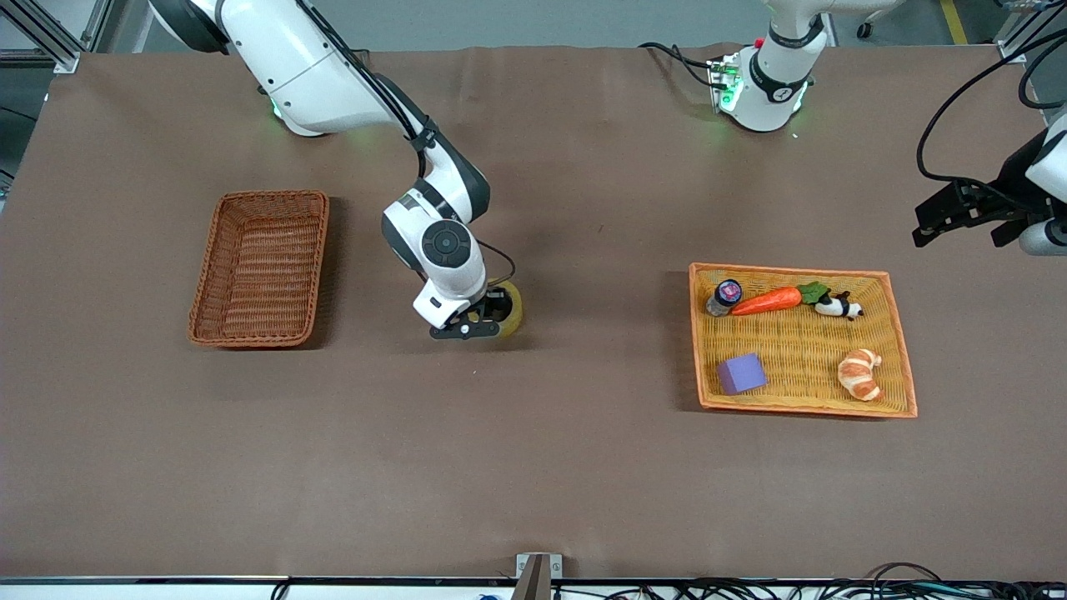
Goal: Move tape to another basket
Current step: 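Grasp the tape roll rim with the right gripper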
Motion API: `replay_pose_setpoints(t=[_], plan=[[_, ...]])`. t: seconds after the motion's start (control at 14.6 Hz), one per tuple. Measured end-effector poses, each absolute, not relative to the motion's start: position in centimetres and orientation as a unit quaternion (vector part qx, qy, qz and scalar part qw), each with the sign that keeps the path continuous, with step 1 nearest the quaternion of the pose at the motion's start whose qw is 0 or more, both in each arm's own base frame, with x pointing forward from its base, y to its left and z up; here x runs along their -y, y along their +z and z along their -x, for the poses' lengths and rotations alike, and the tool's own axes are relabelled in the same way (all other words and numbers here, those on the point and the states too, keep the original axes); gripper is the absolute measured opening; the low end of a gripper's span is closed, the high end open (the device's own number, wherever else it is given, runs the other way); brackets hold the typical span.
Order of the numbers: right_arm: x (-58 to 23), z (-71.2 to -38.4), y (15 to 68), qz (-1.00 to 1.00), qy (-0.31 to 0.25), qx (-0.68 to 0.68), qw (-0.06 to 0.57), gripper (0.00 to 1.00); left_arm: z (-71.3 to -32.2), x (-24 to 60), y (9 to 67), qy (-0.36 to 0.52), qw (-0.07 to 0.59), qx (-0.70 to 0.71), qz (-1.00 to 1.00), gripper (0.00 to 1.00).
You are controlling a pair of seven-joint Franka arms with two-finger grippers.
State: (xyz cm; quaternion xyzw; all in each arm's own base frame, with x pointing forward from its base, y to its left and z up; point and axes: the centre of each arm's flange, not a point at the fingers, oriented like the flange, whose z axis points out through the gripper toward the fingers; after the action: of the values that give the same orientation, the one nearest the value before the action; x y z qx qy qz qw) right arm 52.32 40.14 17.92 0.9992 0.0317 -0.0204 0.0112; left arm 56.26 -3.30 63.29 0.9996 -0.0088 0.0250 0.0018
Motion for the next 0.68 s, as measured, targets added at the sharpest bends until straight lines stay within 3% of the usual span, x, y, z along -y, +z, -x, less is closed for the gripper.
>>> replay_pose_setpoints(t=[0.2, 0.27, 0.48, 0.68], plan=[[-40.1, -52.6, 18.1, -1.000, -0.019, -0.009, 0.012, 0.27, -55.6, 3.1, 63.5, 0.026, 0.002, 0.008, -1.000, 1.00], [-40.0, -52.7, 18.2, -1.000, -0.020, -0.001, 0.014, 0.21, -55.5, 3.4, 63.7, 0.027, 0.002, 0.008, -1.000, 1.00], [-39.2, -53.5, 19.1, -0.999, -0.031, 0.014, 0.028, 0.21, -55.5, 4.0, 63.8, 0.029, 0.004, 0.008, -1.000, 1.00], [-36.5, -55.9, 24.8, -0.998, -0.031, 0.039, 0.041, 0.21, -55.5, 3.9, 63.8, 0.029, 0.007, 0.005, -1.000, 1.00]])
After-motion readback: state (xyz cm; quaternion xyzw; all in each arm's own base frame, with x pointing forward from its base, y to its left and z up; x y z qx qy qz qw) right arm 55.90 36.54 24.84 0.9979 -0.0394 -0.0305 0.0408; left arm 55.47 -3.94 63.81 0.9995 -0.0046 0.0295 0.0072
